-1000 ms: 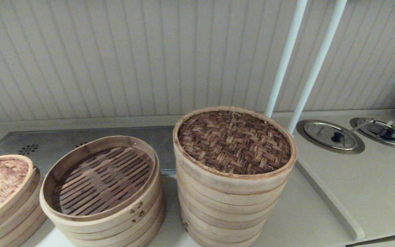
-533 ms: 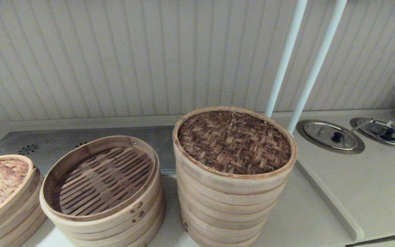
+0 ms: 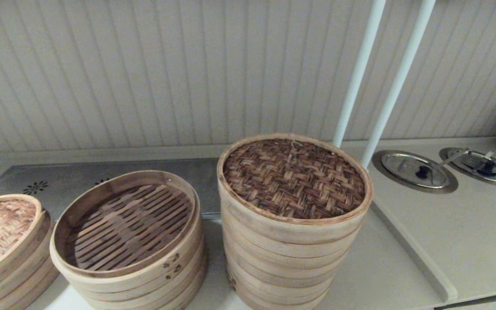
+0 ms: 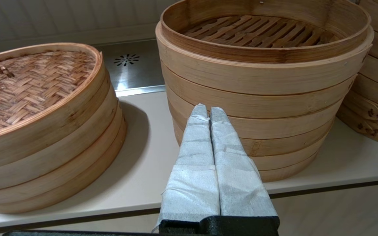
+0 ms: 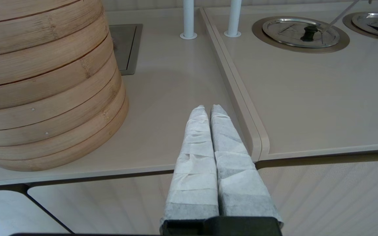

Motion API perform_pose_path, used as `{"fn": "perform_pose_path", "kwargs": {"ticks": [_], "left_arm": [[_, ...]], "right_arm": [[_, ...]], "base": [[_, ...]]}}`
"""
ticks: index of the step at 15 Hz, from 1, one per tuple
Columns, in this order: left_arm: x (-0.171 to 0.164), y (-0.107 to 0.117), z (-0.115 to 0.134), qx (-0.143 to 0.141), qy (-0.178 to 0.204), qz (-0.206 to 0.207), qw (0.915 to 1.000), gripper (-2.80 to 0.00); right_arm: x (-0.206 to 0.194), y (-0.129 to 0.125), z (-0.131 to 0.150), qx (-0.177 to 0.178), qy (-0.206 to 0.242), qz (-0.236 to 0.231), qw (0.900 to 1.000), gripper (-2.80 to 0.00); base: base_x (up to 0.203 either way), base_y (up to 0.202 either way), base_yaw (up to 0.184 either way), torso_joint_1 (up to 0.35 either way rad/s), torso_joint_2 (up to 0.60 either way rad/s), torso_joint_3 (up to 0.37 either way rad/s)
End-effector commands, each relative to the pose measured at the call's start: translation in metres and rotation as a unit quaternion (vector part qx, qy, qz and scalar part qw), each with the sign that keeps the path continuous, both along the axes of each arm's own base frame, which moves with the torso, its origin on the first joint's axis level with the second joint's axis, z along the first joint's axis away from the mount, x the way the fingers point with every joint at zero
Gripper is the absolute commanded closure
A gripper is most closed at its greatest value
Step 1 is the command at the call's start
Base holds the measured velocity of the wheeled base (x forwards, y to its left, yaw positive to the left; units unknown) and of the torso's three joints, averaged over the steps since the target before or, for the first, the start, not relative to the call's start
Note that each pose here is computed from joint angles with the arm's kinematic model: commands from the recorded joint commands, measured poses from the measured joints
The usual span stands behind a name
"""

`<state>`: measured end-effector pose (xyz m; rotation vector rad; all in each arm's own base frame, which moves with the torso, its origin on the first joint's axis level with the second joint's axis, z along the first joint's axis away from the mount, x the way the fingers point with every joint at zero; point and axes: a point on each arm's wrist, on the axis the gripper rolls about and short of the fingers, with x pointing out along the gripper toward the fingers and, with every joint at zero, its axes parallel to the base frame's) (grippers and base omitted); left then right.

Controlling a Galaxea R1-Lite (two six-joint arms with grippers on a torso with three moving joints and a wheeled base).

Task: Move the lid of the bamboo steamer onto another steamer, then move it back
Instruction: Pick up the steamer

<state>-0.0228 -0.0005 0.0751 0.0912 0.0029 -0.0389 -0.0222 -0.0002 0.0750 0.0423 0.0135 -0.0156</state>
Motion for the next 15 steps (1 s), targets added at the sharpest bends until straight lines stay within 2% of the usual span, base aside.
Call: {"fn": "perform_pose_path", "kwargs": {"ticks": [1, 6, 10, 12, 15], "left_arm": [[0.000, 0.000, 0.000, 0.000, -0.002, 0.000, 1.0000, 0.00], [0.000, 0.000, 0.000, -0.014, -0.003, 0.009, 0.9999, 0.00], [0.001, 0.000, 0.004, -0.014, 0.005, 0.010, 0.9998, 0.00], [0.002, 0.000, 0.027, -0.016, -0.003, 0.005, 0.9999, 0.00], [0.013, -0.001, 0.079, -0.018, -0.006, -0.024, 0.9995, 0.00]], "right_arm": [[0.000, 0.000, -0.001, 0.000, 0.002, 0.000, 1.000, 0.00], [0.000, 0.000, -0.001, 0.000, 0.002, 0.000, 1.000, 0.00], [0.000, 0.000, -0.001, 0.000, 0.002, 0.000, 1.000, 0.00], [0.000, 0.000, -0.001, 0.000, 0.002, 0.000, 1.000, 0.00], [0.000, 0.000, -0.001, 0.000, 0.002, 0.000, 1.000, 0.00]], "base": [[0.000, 0.000, 0.000, 0.000, 0.00, 0.000], [0.000, 0.000, 0.000, 0.000, 0.00, 0.000], [0.000, 0.000, 0.000, 0.000, 0.00, 0.000], [0.000, 0.000, 0.000, 0.000, 0.00, 0.000], [0.000, 0.000, 0.000, 0.000, 0.00, 0.000]]}}
